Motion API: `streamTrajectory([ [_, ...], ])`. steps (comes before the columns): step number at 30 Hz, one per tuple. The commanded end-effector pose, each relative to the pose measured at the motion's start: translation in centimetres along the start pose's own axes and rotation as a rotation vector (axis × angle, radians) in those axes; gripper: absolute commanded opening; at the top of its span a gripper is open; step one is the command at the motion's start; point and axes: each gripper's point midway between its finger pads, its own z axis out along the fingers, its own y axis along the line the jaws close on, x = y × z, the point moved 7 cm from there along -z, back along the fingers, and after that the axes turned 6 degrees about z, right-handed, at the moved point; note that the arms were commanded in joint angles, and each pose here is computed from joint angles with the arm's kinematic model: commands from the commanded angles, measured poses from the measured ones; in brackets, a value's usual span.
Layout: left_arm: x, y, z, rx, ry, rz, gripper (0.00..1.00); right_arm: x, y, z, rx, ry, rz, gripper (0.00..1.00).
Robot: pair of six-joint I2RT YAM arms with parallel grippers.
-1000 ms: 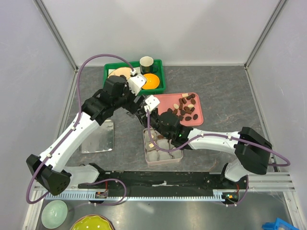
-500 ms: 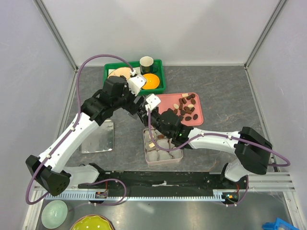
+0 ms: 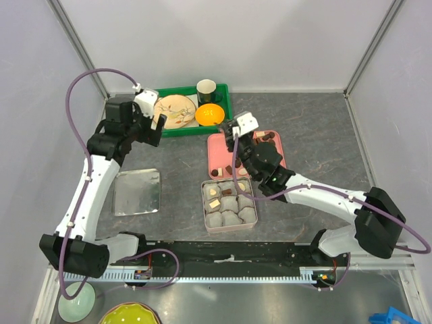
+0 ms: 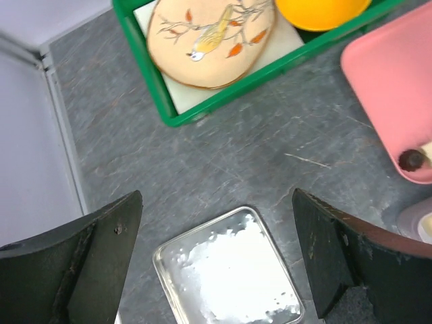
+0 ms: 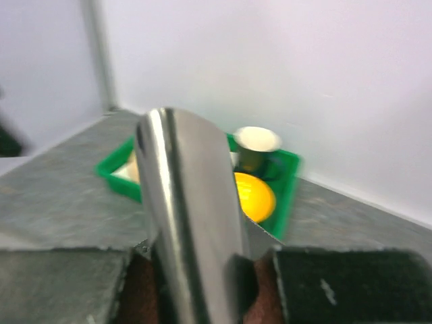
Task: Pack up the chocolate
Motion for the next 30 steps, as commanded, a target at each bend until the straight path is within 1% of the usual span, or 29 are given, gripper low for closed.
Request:
streamTrajectory([
  [1, 0.3, 0.1, -1.1, 0.065, -0.072, -0.033, 0.98, 0.4, -5.6, 0.2, 0.213, 0.009, -0.037, 0.11],
  [4, 2.7, -1.9, 0.2, 0.183, -0.024, -0.021, 0.95, 1.0, -7.4, 0.4, 0.289, 0.012, -0.043, 0.08],
  [7, 4.6, -3.3, 1.2, 0.264, 0.026, -0.015, 0.91, 1.8, -8.6, 0.7, 0.334, 0.027, -0.055, 0.08],
  [11, 6.7, -4.3, 2.1, 0.301, 0.081, -0.011, 0.88, 3.2, -9.6, 0.8, 0.352, 0.055, -0.038, 0.11],
  [14, 8.0, -4.7, 2.8, 0.308, 0.116, -0.011, 0.87, 4.1, -10.1, 0.9, 0.355, 0.069, -0.014, 0.14],
  [18, 8.8, -4.9, 3.3, 0.310, 0.137, -0.007, 0.86, 5.3, -10.6, 1.1, 0.364, 0.088, 0.002, 0.19],
  [19, 9.0, -4.9, 3.4, 0.310, 0.143, -0.003, 0.86, 5.7, -10.6, 1.1, 0.359, 0.094, 0.015, 0.24],
  [26, 9.6, -5.1, 3.7, 0.305, 0.156, 0.003, 0.86, 7.2, -10.5, 1.1, 0.332, 0.125, 0.053, 0.34],
  [27, 9.7, -5.1, 3.8, 0.305, 0.159, 0.005, 0.86, 7.5, -10.6, 1.0, 0.334, 0.132, 0.050, 0.38],
  [30, 10.0, -5.1, 3.8, 0.301, 0.165, 0.007, 0.86, 8.2, -10.5, 0.9, 0.332, 0.142, 0.078, 0.41],
])
